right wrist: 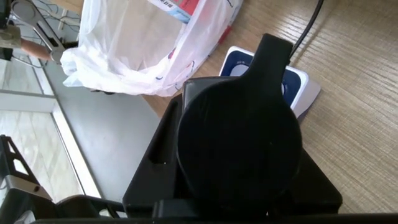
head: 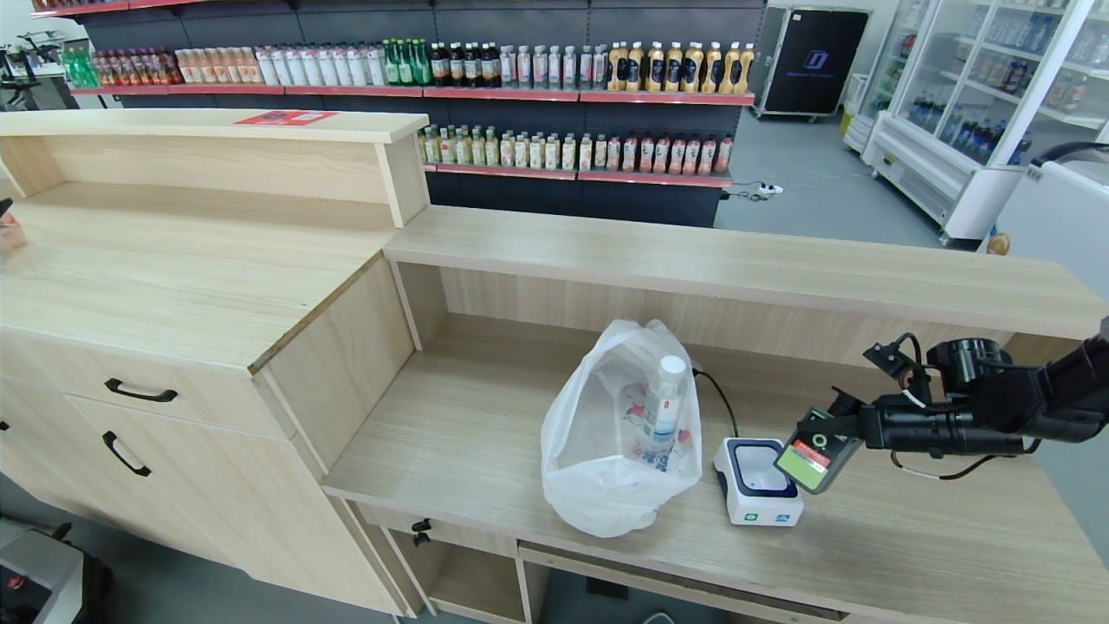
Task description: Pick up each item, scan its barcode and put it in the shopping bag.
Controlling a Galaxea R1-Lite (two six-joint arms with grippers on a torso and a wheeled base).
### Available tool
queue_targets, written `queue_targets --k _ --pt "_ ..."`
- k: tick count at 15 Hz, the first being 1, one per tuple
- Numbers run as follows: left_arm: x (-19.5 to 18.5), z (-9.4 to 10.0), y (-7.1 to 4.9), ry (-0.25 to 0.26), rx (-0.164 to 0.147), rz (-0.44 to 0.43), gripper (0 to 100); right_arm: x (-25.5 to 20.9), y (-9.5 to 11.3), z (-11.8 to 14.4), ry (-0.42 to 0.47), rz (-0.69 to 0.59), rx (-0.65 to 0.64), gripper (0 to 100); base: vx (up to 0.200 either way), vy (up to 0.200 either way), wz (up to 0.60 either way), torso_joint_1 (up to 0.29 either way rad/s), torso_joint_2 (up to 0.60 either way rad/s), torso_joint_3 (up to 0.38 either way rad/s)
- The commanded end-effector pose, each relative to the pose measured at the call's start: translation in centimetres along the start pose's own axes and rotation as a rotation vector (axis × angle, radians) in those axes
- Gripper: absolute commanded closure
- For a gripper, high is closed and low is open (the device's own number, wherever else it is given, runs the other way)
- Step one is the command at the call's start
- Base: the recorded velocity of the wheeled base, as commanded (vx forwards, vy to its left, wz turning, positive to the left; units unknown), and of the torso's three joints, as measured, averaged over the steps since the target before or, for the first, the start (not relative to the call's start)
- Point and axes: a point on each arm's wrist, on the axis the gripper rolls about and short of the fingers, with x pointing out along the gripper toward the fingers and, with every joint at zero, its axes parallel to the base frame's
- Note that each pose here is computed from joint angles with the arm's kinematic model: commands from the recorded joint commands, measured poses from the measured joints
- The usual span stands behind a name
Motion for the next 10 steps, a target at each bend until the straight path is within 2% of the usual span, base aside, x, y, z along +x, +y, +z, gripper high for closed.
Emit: queue_targets --k 1,2,3,4,5,7,8,10 --pt "0.0 0.0 0.0 0.001 0.0 0.001 0 -0.7 0.5 0.7 -0.018 -0.008 -0.023 100 0.0 0.0 0.0 0.0 0.0 0.0" --pt "0.0 0.0 0.0 -0.001 0.0 0.001 0 -1.6 1.3 1.6 -0.039 -0.027 -0.054 100 0.0 0.0 0.0 0.0 0.0 0.0" --pt "0.0 0.0 0.0 -0.001 0.0 0.001 0 -3.4 2.8 2.9 -0.058 -0.124 -0.098 100 0.0 0.0 0.0 0.0 0.0 0.0" --pt "0.0 0.0 0.0 0.001 0.0 0.001 0 -7.1 5.7 3.7 -0.092 -0.297 -0.157 100 0.0 0.0 0.0 0.0 0.0 0.0" --pt "0.0 0.0 0.0 -0.001 0.0 0.001 0 -9.8 7.5 3.5 -0.153 -0.366 -0.233 100 0.0 0.0 0.0 0.0 0.0 0.0" --pt "0.0 0.0 0.0 -0.001 0.0 0.001 0 -14.1 10.2 0.3 -0.23 -0.589 -0.42 100 0.0 0.0 0.0 0.0 0.0 0.0" --pt "0.0 0.0 0.0 0.001 0.0 0.001 0 -15.5 10.9 -1.5 -0.21 -0.72 -0.514 100 0.0 0.0 0.0 0.0 0.0 0.0" --pt "0.0 0.0 0.0 -0.001 0.0 0.001 0 -17.4 10.9 -2.8 -0.132 -0.85 -0.558 100 0.0 0.0 0.0 0.0 0.0 0.0"
